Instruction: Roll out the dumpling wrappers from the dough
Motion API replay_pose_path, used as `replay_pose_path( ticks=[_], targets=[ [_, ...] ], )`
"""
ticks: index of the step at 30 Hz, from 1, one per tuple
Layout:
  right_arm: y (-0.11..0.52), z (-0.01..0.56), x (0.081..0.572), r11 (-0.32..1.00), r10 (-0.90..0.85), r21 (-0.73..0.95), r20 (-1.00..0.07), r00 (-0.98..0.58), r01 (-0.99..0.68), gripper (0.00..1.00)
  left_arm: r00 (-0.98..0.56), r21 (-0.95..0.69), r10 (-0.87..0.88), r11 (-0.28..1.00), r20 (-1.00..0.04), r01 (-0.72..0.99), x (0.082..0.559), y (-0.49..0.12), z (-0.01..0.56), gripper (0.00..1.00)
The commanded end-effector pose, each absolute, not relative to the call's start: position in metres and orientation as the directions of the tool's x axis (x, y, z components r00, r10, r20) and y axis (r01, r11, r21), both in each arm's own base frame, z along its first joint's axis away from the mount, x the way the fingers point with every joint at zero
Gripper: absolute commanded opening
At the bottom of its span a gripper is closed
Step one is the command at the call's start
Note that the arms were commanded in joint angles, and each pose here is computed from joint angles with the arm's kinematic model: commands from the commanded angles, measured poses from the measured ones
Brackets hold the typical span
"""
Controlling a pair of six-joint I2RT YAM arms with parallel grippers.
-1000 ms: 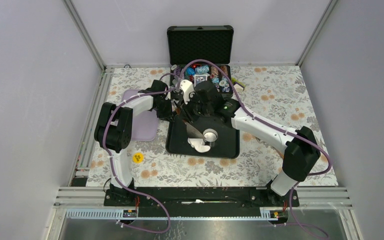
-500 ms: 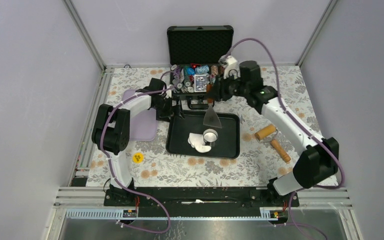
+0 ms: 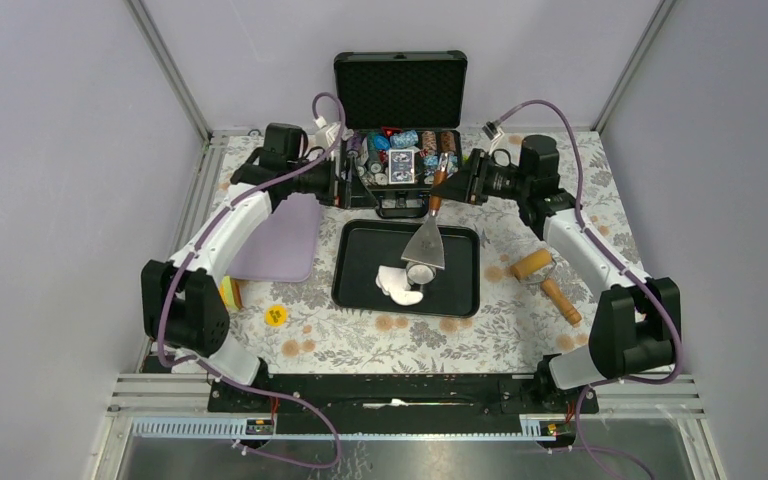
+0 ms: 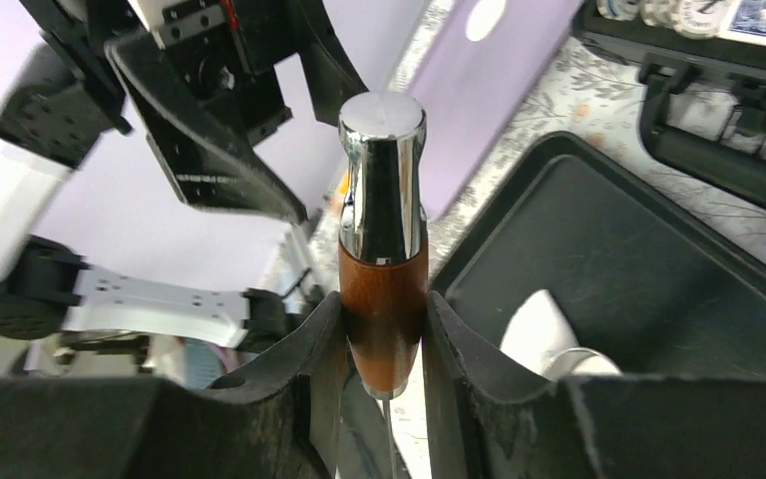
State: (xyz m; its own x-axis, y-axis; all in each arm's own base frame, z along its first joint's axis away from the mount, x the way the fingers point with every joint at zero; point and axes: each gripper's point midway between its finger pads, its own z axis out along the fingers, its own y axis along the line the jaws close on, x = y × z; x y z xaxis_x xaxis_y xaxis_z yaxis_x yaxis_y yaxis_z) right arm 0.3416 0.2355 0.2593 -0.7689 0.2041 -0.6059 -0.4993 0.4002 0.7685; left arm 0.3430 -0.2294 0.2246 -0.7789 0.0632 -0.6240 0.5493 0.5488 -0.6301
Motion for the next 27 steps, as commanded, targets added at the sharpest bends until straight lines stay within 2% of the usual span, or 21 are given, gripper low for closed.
replay_pose_path(
  ticks=[1, 8, 14, 19, 20, 23, 26, 27],
  targets=[
    [0.237, 0.322, 0.326, 0.183, 0.239, 0.788, -0.616, -0.751, -0.588, 0.00, -0.672, -0.601, 0.115, 0.355, -0.732, 0.716, 0.318, -0.266, 0.271, 0.99],
    [0.239, 0.325, 0.322, 0.101, 0.274, 0.821, -0.566, -0.778, -0.562, 0.00, -0.678, -0.638, 0.199, 0.232, -0.707, 0.734, 0.294, -0.315, 0.265, 0.99],
    [0.239, 0.318, 0.324, 0.081, 0.296, 0.837, -0.538, -0.789, -0.541, 0.00, -0.704, -0.709, 0.264, 0.096, -0.659, 0.699, 0.267, -0.342, 0.264, 0.99],
    [0.238, 0.316, 0.326, 0.082, 0.303, 0.839, -0.536, -0.788, -0.538, 0.00, -0.709, -0.730, 0.273, 0.037, -0.650, 0.683, 0.255, -0.347, 0.268, 0.97],
    [0.237, 0.316, 0.327, 0.085, 0.310, 0.838, -0.537, -0.785, -0.539, 0.00, -0.708, -0.731, 0.275, 0.023, -0.651, 0.682, 0.252, -0.347, 0.270, 0.93],
    [0.234, 0.316, 0.332, 0.095, 0.353, 0.830, -0.544, -0.761, -0.550, 0.00, -0.721, -0.760, 0.302, -0.019, -0.623, 0.649, 0.240, -0.348, 0.267, 0.71],
    [0.231, 0.315, 0.338, 0.108, 0.387, 0.827, -0.547, -0.743, -0.552, 0.00, -0.724, -0.771, 0.319, -0.034, -0.611, 0.636, 0.232, -0.348, 0.262, 0.35],
    [0.231, 0.315, 0.339, 0.108, 0.391, 0.823, -0.550, -0.738, -0.557, 0.00, -0.723, -0.770, 0.319, -0.034, -0.613, 0.638, 0.232, -0.348, 0.262, 0.15]
  ],
)
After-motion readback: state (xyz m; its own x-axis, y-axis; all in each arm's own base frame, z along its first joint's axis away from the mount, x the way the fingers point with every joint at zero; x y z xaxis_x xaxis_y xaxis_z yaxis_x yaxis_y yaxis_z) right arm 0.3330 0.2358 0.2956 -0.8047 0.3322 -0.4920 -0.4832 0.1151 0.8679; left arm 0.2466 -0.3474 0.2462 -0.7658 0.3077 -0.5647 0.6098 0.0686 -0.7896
